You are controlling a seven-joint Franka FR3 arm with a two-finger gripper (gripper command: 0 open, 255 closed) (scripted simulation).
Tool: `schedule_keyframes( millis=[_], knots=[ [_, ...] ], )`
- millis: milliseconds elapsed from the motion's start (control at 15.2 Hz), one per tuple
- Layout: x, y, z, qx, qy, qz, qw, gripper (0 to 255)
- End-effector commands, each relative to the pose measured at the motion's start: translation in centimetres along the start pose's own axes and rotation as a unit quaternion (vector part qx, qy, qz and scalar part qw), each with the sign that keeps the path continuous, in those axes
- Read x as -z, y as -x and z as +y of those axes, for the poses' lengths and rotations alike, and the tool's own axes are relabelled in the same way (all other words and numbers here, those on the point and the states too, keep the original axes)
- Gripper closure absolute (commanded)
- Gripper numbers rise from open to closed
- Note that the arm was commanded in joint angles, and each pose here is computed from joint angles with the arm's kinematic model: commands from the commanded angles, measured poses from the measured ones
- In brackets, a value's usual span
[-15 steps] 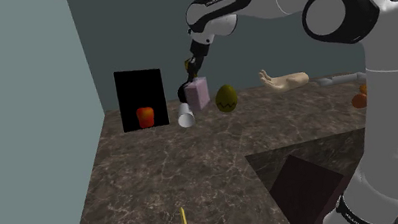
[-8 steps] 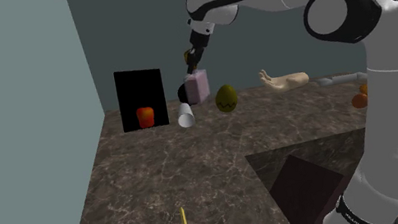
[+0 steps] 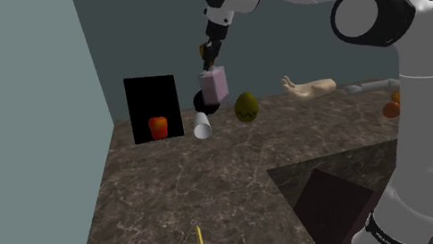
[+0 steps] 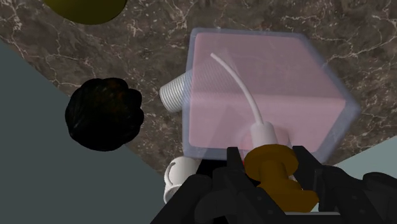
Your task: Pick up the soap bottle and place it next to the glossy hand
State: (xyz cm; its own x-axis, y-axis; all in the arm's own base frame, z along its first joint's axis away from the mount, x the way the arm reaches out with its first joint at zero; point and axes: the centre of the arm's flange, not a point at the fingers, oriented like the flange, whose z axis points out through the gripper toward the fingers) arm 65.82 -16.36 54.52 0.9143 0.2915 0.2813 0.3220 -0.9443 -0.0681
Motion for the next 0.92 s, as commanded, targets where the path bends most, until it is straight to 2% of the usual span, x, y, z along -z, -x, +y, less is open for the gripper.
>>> schedule_keyframes(
  millis=[0,330,858],
  knots=[
    [1.1,-0.4,0.0,0.0,0.0,0.0,1.0,255],
    [3.5,-1.1,-0.2,0.0,0.0,0.0,1.0,255],
    [6.9,8.0,4.0,0.0,0.0,0.0,1.0,255]
  ],
)
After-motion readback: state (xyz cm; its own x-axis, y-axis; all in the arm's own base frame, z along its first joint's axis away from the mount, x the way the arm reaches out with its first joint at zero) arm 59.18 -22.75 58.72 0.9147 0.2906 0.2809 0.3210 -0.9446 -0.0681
